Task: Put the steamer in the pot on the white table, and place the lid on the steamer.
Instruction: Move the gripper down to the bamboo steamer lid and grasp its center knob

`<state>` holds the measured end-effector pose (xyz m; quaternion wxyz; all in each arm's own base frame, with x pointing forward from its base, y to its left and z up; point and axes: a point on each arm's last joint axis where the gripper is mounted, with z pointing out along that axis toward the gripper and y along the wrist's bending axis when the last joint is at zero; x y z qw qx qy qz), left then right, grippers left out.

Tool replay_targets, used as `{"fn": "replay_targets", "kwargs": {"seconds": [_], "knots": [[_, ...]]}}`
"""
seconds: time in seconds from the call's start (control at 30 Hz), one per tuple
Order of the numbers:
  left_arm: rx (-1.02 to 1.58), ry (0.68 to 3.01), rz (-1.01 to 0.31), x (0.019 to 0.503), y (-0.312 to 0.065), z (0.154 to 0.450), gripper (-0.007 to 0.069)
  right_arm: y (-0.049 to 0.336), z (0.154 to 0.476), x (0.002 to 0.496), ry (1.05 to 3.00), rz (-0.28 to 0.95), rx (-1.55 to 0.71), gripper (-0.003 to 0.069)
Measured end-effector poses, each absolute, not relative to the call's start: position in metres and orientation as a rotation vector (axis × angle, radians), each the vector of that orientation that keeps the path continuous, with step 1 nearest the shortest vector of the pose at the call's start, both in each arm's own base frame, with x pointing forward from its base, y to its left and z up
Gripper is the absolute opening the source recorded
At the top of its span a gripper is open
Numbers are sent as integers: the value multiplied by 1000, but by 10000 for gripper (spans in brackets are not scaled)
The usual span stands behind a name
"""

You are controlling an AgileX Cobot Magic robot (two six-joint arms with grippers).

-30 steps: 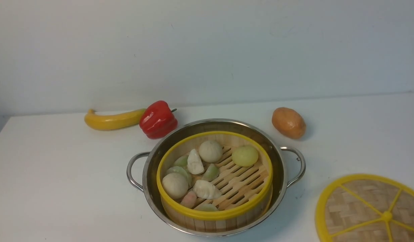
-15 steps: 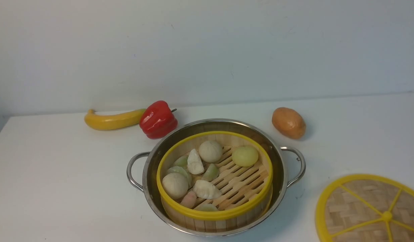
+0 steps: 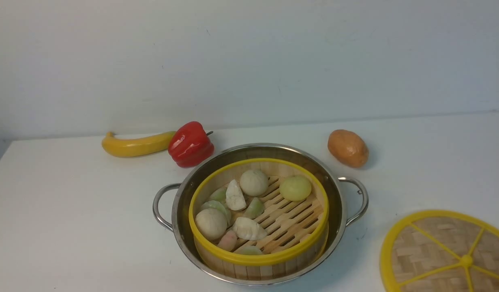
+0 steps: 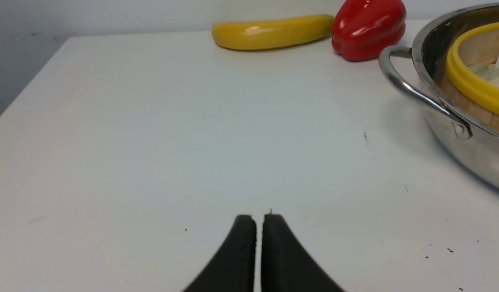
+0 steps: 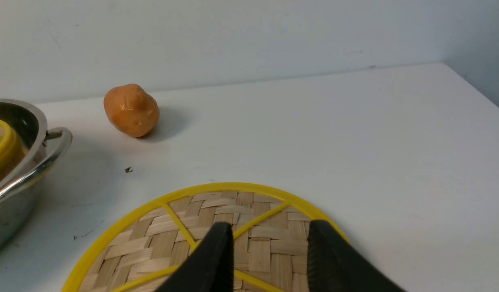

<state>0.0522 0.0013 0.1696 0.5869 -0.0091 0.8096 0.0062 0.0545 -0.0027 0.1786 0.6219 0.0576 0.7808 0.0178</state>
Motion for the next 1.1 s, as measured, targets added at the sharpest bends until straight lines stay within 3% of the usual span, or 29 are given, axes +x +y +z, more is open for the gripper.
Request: {"fn": "replay_targets", "kwargs": {"seconds": [1.1], "knots": [[-31, 1886, -11, 52, 0, 170, 29, -3, 179, 54, 1795, 5, 101, 241]]}}
